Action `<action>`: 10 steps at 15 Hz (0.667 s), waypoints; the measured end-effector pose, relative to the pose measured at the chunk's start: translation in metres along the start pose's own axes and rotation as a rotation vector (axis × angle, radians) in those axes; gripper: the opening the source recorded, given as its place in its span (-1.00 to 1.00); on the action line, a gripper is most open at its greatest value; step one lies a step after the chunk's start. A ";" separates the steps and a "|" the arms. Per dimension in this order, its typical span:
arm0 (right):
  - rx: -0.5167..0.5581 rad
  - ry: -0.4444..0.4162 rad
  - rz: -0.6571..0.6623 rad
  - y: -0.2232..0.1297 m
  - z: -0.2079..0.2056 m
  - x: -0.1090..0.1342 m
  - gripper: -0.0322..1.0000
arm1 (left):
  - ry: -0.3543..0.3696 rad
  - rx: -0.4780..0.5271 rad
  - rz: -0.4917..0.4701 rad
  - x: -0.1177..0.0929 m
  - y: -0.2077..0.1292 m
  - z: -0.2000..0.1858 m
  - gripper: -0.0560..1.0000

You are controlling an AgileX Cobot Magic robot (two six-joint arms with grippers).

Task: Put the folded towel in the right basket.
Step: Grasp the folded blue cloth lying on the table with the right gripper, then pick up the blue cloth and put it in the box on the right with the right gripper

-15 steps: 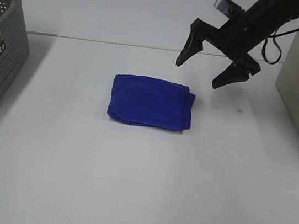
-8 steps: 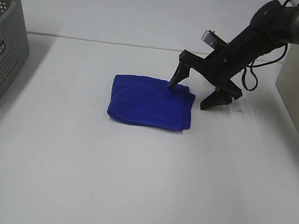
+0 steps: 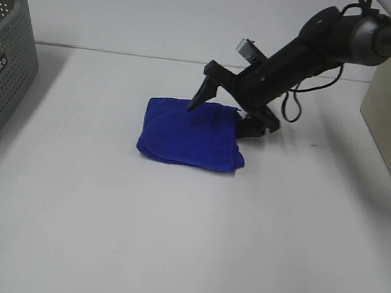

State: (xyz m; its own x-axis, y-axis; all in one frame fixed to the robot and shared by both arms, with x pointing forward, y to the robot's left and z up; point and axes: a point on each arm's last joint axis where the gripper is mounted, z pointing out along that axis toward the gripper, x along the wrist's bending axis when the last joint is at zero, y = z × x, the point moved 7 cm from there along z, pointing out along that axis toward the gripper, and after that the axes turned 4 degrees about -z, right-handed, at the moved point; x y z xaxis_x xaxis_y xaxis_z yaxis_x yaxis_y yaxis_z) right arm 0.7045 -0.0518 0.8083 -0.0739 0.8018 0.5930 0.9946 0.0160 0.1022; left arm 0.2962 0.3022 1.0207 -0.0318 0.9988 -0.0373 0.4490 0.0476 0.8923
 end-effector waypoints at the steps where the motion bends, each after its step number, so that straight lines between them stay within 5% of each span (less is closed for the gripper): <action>1: 0.003 0.043 0.014 -0.005 0.012 0.016 0.70 | 0.000 0.000 0.000 0.000 0.000 0.000 0.98; 3: 0.008 0.057 0.002 -0.013 0.030 0.031 0.22 | 0.000 0.000 0.000 0.000 0.000 0.000 0.98; 5: 0.021 0.048 -0.006 -0.014 0.036 0.027 -0.64 | 0.000 0.000 0.000 0.000 0.000 0.000 0.98; 10: 0.105 0.075 -0.184 0.001 -0.003 0.057 -0.71 | 0.000 0.000 0.000 0.000 0.000 0.000 0.98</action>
State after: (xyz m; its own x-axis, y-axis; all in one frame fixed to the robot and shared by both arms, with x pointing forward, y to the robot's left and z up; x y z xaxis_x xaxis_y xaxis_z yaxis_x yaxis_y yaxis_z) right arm 0.7008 -0.0081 0.8450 -0.2557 0.7331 0.6302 0.9658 0.2229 0.1326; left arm 0.2962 0.3022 1.0207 -0.0318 0.9988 -0.0373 0.4490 0.0476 0.8923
